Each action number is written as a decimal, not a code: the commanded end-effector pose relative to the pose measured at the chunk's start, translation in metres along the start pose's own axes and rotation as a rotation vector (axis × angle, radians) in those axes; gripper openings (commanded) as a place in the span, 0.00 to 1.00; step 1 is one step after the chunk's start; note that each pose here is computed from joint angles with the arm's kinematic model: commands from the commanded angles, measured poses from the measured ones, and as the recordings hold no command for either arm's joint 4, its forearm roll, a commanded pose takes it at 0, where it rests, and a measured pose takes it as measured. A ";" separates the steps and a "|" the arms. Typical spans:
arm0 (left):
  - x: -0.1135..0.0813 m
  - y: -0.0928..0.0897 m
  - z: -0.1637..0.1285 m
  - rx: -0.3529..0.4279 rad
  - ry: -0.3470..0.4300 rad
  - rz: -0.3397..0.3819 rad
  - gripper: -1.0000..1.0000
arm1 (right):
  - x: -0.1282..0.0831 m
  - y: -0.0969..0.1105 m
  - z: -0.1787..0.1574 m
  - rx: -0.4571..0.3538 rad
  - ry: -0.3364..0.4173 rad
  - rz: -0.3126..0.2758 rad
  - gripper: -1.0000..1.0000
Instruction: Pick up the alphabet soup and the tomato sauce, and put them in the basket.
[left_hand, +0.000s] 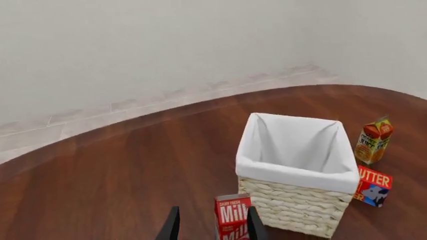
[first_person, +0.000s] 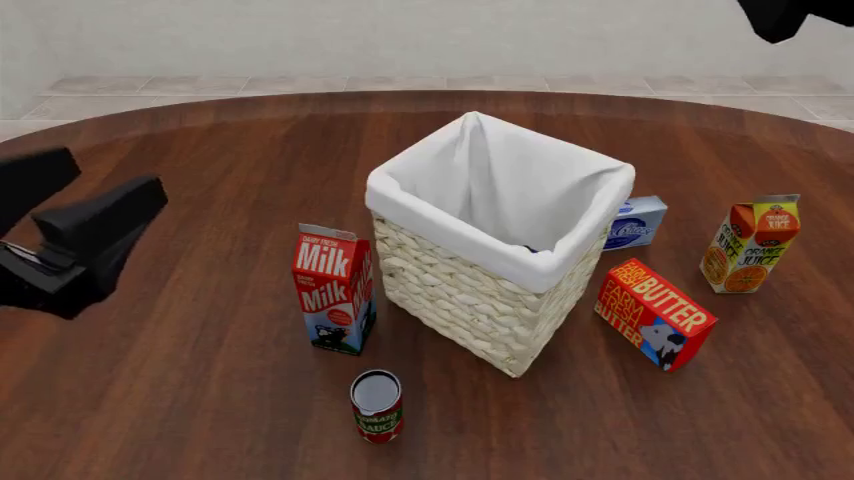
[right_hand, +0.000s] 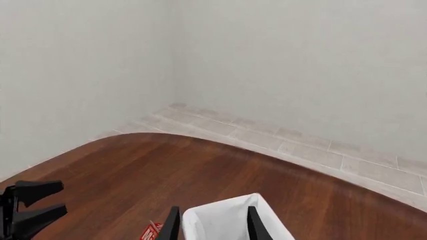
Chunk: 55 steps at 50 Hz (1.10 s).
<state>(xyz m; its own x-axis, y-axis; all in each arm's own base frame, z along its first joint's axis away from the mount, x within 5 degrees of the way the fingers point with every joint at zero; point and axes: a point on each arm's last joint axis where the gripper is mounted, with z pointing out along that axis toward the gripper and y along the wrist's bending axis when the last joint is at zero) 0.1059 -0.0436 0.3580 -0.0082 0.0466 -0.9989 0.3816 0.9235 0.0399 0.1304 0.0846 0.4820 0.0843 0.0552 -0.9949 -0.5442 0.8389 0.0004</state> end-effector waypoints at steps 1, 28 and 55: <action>-0.015 -0.005 0.019 0.045 0.074 -0.018 1.00 | -0.004 -0.001 -0.004 0.003 -0.030 0.007 1.00; -0.008 -0.045 0.059 0.251 0.337 -0.014 1.00 | -0.016 0.001 -0.022 -0.006 -0.104 0.029 1.00; 0.019 -0.068 0.075 0.334 0.511 0.025 1.00 | -0.013 0.001 -0.019 -0.008 -0.104 0.036 1.00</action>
<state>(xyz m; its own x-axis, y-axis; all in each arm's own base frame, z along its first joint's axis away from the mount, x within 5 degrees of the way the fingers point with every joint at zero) 0.1488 -0.1240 0.3450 -0.3707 0.2766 -0.8866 0.6311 0.7754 -0.0220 0.1113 0.0730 0.4934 0.1516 0.1391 -0.9786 -0.5537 0.8321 0.0325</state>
